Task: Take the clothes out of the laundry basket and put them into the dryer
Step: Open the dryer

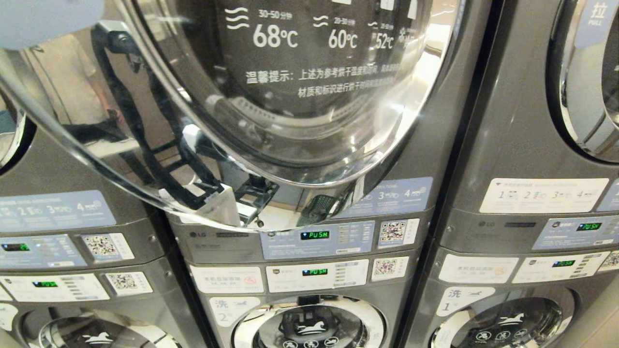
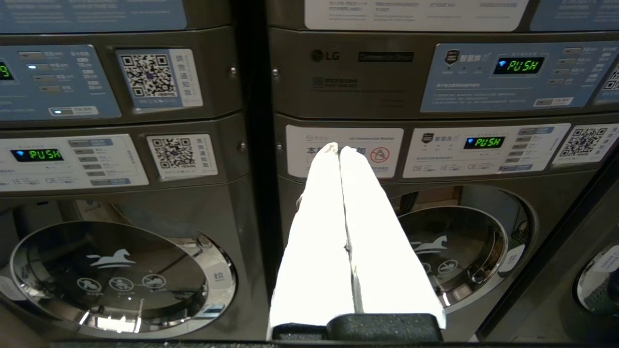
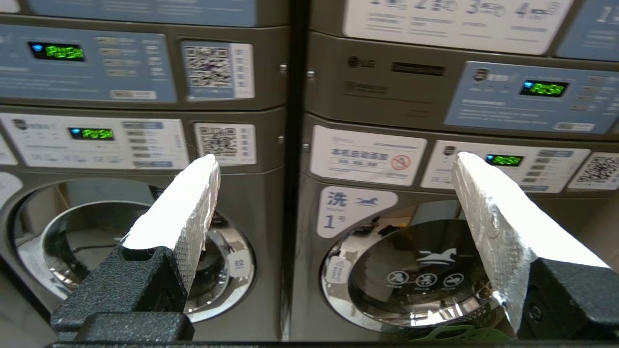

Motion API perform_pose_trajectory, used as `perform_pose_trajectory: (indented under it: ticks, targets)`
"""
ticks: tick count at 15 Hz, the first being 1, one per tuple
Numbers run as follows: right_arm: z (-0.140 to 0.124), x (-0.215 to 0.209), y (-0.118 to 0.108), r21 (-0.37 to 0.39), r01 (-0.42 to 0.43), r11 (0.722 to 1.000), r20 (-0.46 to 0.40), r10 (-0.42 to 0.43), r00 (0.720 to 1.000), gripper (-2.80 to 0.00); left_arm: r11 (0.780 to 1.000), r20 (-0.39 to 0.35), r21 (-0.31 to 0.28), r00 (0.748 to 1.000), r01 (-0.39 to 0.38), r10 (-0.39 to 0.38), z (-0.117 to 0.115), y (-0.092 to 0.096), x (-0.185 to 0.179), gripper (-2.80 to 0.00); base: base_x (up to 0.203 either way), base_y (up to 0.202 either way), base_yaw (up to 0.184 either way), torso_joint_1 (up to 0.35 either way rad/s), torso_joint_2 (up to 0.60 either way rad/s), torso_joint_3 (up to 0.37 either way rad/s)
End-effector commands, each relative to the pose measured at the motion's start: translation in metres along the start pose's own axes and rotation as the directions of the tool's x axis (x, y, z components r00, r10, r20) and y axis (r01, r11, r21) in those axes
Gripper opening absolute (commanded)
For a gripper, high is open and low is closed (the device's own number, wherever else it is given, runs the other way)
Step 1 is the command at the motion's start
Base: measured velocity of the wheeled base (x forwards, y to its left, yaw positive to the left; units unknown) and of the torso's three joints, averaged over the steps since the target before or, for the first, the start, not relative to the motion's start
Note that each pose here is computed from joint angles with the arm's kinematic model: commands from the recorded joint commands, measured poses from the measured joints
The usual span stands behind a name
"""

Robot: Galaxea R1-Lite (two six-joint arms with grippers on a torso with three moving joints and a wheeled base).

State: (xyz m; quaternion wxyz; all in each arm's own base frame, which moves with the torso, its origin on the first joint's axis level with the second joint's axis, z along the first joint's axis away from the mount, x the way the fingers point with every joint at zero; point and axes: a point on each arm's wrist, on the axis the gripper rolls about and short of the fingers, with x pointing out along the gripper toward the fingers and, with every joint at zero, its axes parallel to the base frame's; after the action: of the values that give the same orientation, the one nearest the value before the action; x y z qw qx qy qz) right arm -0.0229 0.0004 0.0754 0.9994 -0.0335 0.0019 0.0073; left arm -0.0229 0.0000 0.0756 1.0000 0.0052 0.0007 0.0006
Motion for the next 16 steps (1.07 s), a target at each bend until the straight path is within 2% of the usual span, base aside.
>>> perform_pose_trajectory:
  ticks: [1,6,16]
  targets:
    - [-0.0002,-0.0001,0.0,0.005,0.001,1.0,0.001,-0.001,1.0,0.0,1.0,0.0,-0.001,1.0,0.0,0.0,0.0,0.0,0.0,-2.8,0.0,-0.193,0.005,0.002,0.01,0.002]
    - [0.0002,-0.0002,-0.0001,0.021,0.003,1.0,0.003,-0.003,1.0,0.0,1.0,0.0,-0.001,1.0,0.001,-0.001,0.0,0.0,0.0,-2.8,0.0,-0.167,0.002,0.002,0.0,-0.001]
    - [0.0006,-0.0005,-0.0001,0.033,0.002,0.999,0.001,-0.002,1.0,0.0,1.0,0.0,0.002,1.0,0.0,0.0,0.0,0.0,0.0,-2.8,0.0,0.0,0.0,0.0,0.0,0.0]
